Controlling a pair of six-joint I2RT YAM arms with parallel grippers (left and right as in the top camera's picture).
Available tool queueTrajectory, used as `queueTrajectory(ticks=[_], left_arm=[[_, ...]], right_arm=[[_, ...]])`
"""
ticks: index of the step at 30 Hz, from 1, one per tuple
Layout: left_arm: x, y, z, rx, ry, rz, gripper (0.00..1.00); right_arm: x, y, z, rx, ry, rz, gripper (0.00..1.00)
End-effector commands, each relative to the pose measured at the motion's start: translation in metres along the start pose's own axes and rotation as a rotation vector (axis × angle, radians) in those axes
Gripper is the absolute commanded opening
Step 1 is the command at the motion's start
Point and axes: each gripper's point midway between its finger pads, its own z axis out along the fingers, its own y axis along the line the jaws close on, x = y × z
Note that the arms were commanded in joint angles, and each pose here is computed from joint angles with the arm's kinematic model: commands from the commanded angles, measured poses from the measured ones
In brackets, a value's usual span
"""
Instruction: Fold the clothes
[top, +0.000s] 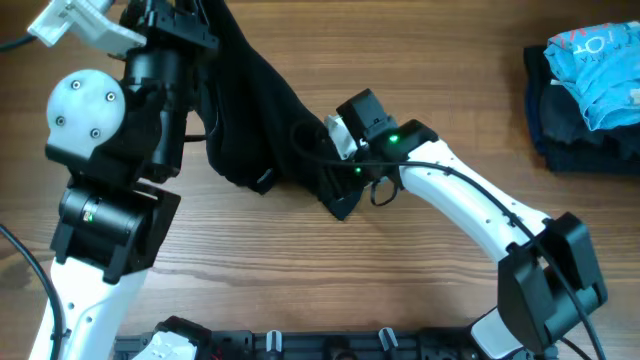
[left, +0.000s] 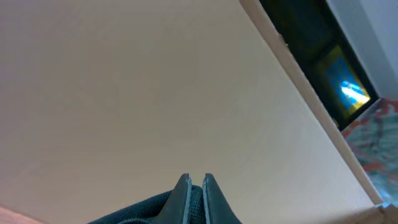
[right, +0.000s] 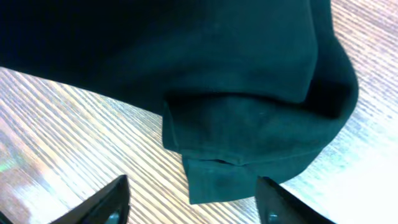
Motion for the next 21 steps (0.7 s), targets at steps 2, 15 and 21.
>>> queueTrajectory(ticks=[2,15,21], left_arm=[[-0.020,-0.011,-0.010,0.011,-0.042,0.010,0.04],[-0.014,-0.006,-0.010,-0.007,-0.022,0.019,0.04],[-0.009,-0.001,-0.009,-0.026,-0.001,0.027,0.04]], right_arm=[[0.000,-0.005,0.014,0.056,0.008,0.117,0.74],[-0.014,-0.028,0.061,0.144,-0.032,0.208,0.73],[-0.012,-0.019,0.063,0.130,-0.025,0.232,0.74]])
